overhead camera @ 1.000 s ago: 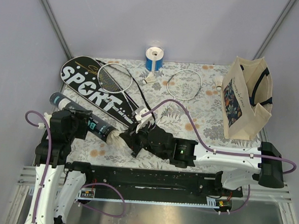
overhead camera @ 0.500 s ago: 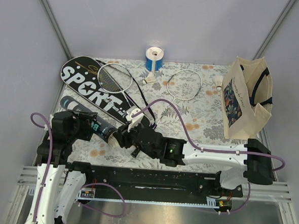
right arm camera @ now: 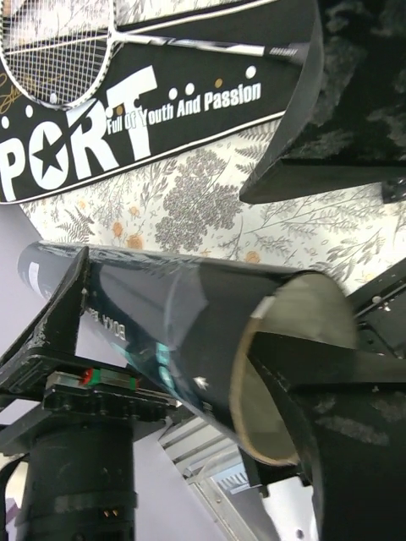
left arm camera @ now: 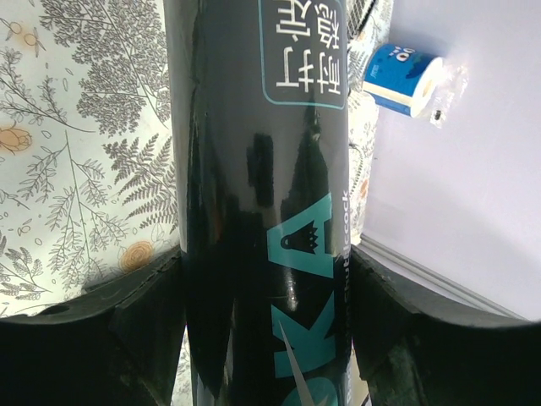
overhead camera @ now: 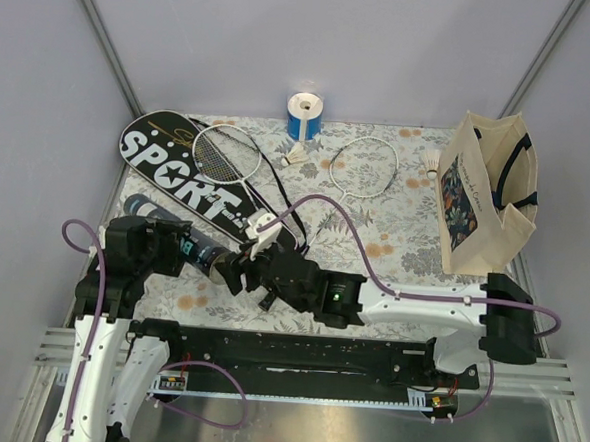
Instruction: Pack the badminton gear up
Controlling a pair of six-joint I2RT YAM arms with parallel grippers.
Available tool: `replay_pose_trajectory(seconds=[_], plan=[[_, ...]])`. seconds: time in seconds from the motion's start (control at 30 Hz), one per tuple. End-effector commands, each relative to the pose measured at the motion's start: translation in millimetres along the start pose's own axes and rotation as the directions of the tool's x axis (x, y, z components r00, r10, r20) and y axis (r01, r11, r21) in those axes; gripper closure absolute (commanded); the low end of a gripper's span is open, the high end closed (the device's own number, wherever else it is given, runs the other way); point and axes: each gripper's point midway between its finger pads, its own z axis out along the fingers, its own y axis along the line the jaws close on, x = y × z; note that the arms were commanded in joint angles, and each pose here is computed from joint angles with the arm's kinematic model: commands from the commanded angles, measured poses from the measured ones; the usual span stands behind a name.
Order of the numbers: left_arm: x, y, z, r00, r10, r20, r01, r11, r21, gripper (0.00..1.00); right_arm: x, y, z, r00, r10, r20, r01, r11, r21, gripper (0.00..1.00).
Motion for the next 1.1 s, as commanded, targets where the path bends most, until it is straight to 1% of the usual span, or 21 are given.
replay_pose_trajectory(seconds=[0.0, 0.07, 0.13, 0.2, 0.27, 0.3, 0.4, 0.47, 0.53, 0.57, 0.67, 0.7, 0.77, 0.83, 0.93, 1.0, 1.07], plan=[[-12.5, -30.8, -6.4, 0.998, -0.013, 0.06, 0.009, 0.997, 0.07, 0.83, -32.4, -10.0, -39.9, 0.999, 0.007, 0.049, -0.007, 1.0, -0.015, 0.26], [-18.1, -31.8, -6.1, 0.996, 0.001, 0.091, -0.007, 0.998, 0.065, 0.83, -36.5, -14.4, -56.1, 0.998, 0.01, 0.054, -0.007, 0.999, -0.045, 0.24], [-22.3, -31.7, -5.9, 0.993, 0.007, 0.114, -0.014, 0.998, 0.063, 0.83, -36.3, -28.1, -67.5, 0.999, -0.013, 0.039, 0.014, 1.0, -0.026, 0.24], [-26.6, -32.1, -5.8, 0.99, 0.026, 0.139, -0.035, 0.997, 0.064, 0.83, -39.1, -55.7, -73.0, 0.999, -0.032, 0.023, 0.031, 0.998, 0.045, 0.25], [-29.8, -31.4, -6.9, 0.985, 0.065, 0.159, -0.075, 0.995, 0.06, 0.83, -45.6, -97.6, -74.9, 0.999, -0.043, 0.011, 0.041, 0.987, 0.153, 0.26], [-31.1, -31.5, -7.9, 0.982, 0.086, 0.167, -0.098, 0.993, 0.059, 0.83, -39.2, -122.1, -78.8, 0.996, -0.076, -0.041, 0.083, 0.973, 0.213, 0.27], [-34.6, -25.9, -8.3, 0.97, 0.155, 0.188, -0.166, 0.985, 0.044, 0.83, -49.1, -198.9, -87.0, 0.983, -0.157, -0.09, 0.181, 0.89, 0.419, 0.32], [-33.5, -21.6, -6.2, 0.965, 0.188, 0.185, -0.199, 0.979, 0.043, 0.82, -56.2, -243.2, -90.1, 0.969, -0.204, -0.141, 0.248, 0.824, 0.509, 0.34], [-29.2, -18.7, -4.4, 0.961, 0.222, 0.164, -0.232, 0.972, 0.046, 0.82, -58.4, -279.9, -86.8, 0.958, -0.213, -0.193, 0.286, 0.775, 0.563, 0.34], [-27.3, -17.6, -2.7, 0.959, 0.238, 0.155, -0.248, 0.968, 0.048, 0.82, -60.6, -294.4, -83.2, 0.955, -0.205, -0.214, 0.293, 0.767, 0.57, 0.34], [-27.1, -14.6, 1.6, 0.947, 0.282, 0.154, -0.292, 0.956, 0.041, 0.82, -64.2, -307.9, -54.9, 0.96, -0.16, -0.229, 0.253, 0.844, 0.473, 0.34], [-27.9, -15.1, 3.7, 0.943, 0.293, 0.159, -0.303, 0.952, 0.043, 0.82, -66.3, -303.4, -40.9, 0.965, -0.142, -0.219, 0.222, 0.888, 0.403, 0.32], [-26.4, -14.8, 7.4, 0.944, 0.294, 0.152, -0.304, 0.952, 0.046, 0.82, -75.0, -310.6, -15.3, 0.978, -0.079, -0.194, 0.142, 0.932, 0.334, 0.32], [-18.5, -14.6, 12.7, 0.95, 0.29, 0.113, -0.298, 0.952, 0.064, 0.82, -69.0, -325.2, 13.1, 0.978, -0.008, -0.208, 0.073, 0.949, 0.308, 0.31], [-11.2, -8.4, 21.6, 0.956, 0.286, 0.066, -0.29, 0.956, 0.049, 0.82, -70.2, -348.9, 48.2, 0.979, 0.079, -0.19, -0.022, 0.959, 0.284, 0.31], [-8.8, -5.7, 25.6, 0.951, 0.303, 0.052, -0.306, 0.951, 0.044, 0.82, -70.5, -367.2, 71.6, 0.979, 0.139, -0.147, -0.092, 0.954, 0.287, 0.3], [-10.8, -2.4, 28.9, 0.948, 0.313, 0.061, -0.316, 0.948, 0.032, 0.81, -69.0, -383.1, 94.7, 0.978, 0.187, -0.094, -0.157, 0.952, 0.262, 0.29]])
